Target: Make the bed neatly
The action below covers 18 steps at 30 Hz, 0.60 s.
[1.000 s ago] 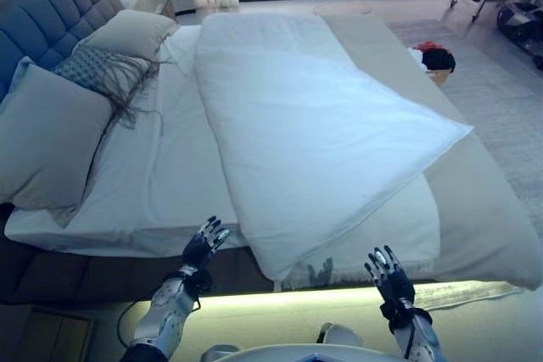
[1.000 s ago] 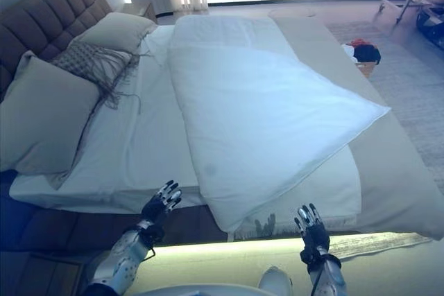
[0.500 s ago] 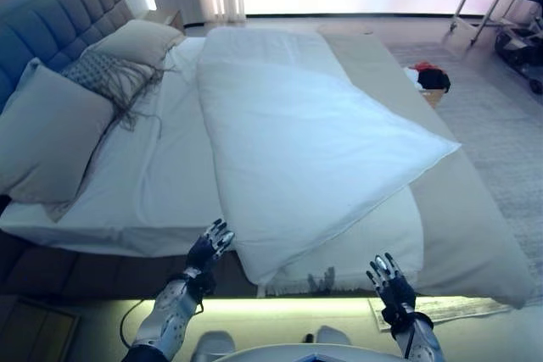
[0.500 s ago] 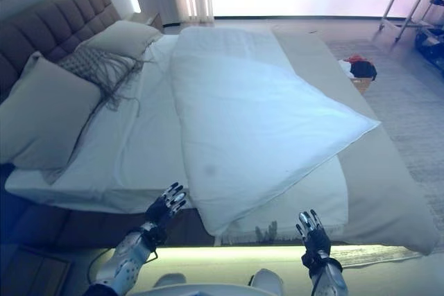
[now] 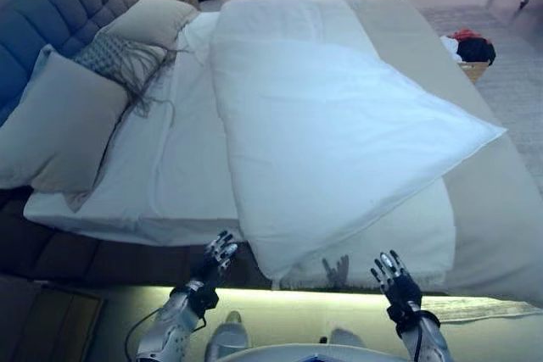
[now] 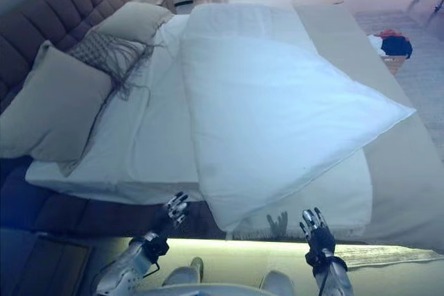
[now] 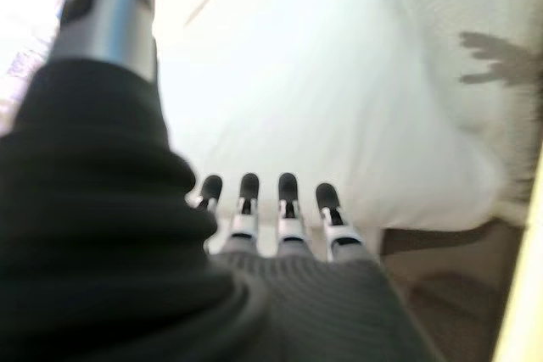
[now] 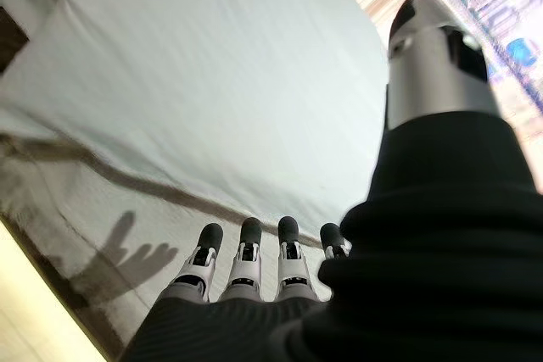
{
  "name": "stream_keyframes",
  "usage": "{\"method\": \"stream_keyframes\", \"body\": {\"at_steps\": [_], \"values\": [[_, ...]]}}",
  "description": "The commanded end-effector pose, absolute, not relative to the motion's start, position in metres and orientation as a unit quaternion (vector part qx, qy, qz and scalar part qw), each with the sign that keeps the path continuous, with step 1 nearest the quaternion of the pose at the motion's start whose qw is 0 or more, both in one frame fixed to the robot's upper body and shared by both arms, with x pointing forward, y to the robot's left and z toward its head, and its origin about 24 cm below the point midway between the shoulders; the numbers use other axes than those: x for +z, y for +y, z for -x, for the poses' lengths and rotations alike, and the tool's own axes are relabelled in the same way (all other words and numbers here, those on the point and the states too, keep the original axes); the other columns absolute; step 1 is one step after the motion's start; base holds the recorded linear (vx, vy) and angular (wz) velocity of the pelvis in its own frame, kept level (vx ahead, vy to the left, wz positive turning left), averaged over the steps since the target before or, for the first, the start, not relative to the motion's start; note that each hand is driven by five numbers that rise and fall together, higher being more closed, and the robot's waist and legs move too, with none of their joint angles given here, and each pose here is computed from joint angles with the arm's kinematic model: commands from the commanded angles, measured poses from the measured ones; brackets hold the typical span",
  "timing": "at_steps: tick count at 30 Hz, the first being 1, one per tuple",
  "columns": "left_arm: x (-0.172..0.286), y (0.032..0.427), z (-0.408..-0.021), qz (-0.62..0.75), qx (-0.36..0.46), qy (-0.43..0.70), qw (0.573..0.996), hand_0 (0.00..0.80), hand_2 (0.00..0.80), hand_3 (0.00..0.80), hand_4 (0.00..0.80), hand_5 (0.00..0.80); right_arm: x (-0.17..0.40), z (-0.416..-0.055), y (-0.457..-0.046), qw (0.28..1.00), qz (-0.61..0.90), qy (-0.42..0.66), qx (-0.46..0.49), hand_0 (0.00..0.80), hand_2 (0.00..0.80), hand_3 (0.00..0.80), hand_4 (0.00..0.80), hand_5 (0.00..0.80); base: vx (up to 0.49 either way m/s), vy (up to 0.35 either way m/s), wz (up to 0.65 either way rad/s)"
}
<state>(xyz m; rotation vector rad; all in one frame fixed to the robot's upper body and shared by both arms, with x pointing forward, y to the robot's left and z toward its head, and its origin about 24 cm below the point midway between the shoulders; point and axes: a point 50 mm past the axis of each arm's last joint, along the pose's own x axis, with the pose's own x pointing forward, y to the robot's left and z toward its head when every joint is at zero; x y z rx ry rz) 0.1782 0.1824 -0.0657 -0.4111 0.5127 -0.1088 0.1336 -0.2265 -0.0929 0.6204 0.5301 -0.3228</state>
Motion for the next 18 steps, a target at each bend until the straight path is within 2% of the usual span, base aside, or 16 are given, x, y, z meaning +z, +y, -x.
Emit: {"method": "stream_keyframes", "body": {"at_steps": [1, 5, 10, 14, 18], "values": [[-0.035, 0.206, -0.188, 0.18, -0.024, 0.186, 0.966, 0.0, 0.0, 0.0, 0.0, 0.0, -0.075, -0.15, -0.208, 0.927, -0.287, 0.22, -0.101, 0.0, 0.0, 0.0, 0.0, 0.0, 0.299, 0.302, -0.49], [-0.037, 0.208, -0.191, 0.176, -0.021, 0.186, 0.966, 0.0, 0.0, 0.0, 0.0, 0.0, -0.074, -0.151, -0.205, 0.925, -0.292, 0.212, -0.116, 0.0, 0.0, 0.0, 0.0, 0.0, 0.246, 0.324, -0.27], [-0.044, 0.207, -0.188, 0.18, -0.005, 0.202, 0.963, 0.0, 0.0, 0.0, 0.0, 0.0, -0.081, -0.132, -0.222, 0.923, -0.277, 0.225, -0.14, 0.0, 0.0, 0.0, 0.0, 0.0, 0.222, 0.221, 0.31], [-0.042, 0.209, -0.187, 0.183, 0.012, 0.199, 0.963, 0.0, 0.0, 0.0, 0.0, 0.0, -0.082, -0.133, -0.234, 0.926, -0.268, 0.223, -0.146, 0.0, 0.0, 0.0, 0.0, 0.0, 0.133, -0.067, -0.38], [-0.037, 0.211, -0.193, 0.171, 0.003, 0.193, 0.966, 0.0, 0.0, 0.0, 0.0, 0.0, -0.083, -0.145, -0.238, 0.925, -0.277, 0.215, -0.15, 0.0, 0.0, 0.0, 0.0, 0.0, 0.153, -0.227, -0.89]]}}
